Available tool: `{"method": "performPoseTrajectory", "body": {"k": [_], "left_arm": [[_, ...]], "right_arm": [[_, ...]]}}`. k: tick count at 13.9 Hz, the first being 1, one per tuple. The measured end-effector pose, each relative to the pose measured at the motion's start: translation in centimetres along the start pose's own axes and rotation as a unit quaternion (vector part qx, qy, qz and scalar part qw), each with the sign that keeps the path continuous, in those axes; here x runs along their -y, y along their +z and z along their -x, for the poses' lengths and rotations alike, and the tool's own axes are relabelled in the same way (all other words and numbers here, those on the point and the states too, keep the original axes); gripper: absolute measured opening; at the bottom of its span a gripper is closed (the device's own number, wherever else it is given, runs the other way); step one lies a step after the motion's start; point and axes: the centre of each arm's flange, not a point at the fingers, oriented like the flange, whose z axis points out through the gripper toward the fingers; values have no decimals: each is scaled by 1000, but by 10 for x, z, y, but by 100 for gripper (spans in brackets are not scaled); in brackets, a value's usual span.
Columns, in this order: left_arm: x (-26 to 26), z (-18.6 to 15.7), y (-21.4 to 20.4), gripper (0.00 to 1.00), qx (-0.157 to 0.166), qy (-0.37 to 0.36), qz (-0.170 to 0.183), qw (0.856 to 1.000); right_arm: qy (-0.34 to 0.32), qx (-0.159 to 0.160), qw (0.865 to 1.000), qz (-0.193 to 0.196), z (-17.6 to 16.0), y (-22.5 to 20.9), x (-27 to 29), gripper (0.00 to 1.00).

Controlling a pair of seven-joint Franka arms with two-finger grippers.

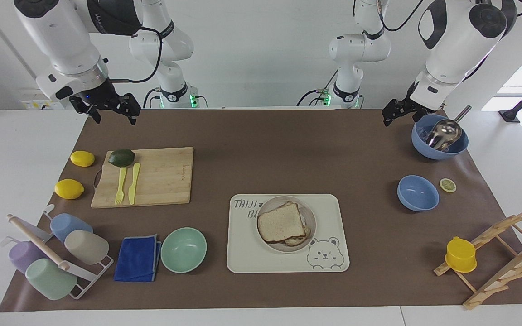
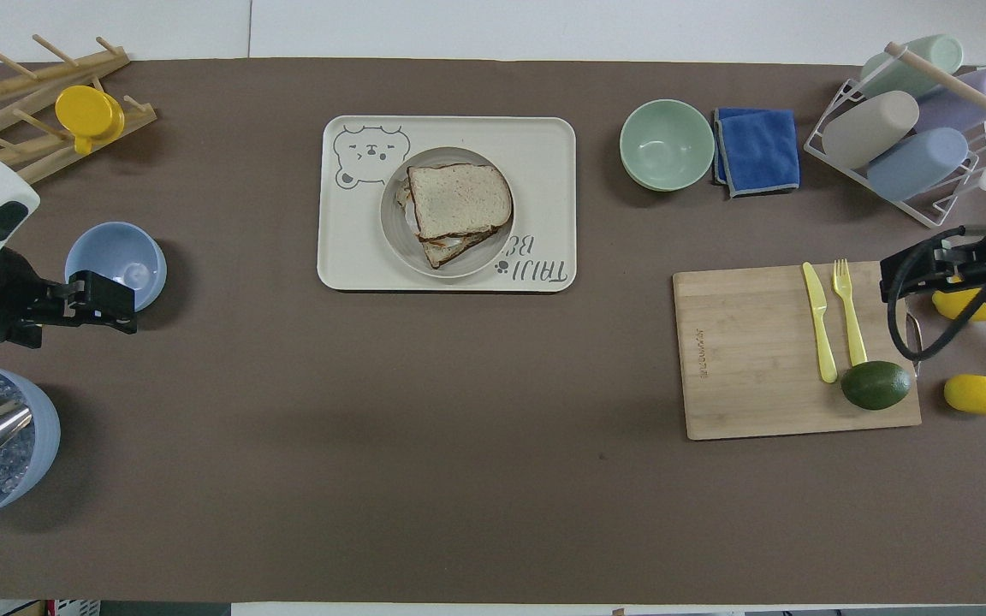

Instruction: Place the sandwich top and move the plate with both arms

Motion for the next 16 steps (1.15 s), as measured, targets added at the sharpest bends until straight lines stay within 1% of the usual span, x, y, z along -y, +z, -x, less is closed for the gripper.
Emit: {"method": "performPoseTrajectory", "body": {"k": [5,16], "left_arm": [[6,1,-10,100,-11,3,2,1000],[9,-1,-13,100,-20,6,9,1000]], "right_arm": [[0,0,1000,0,0,0,0,100],[-1,-4,1000,0,-1,-1,1,100]]}}
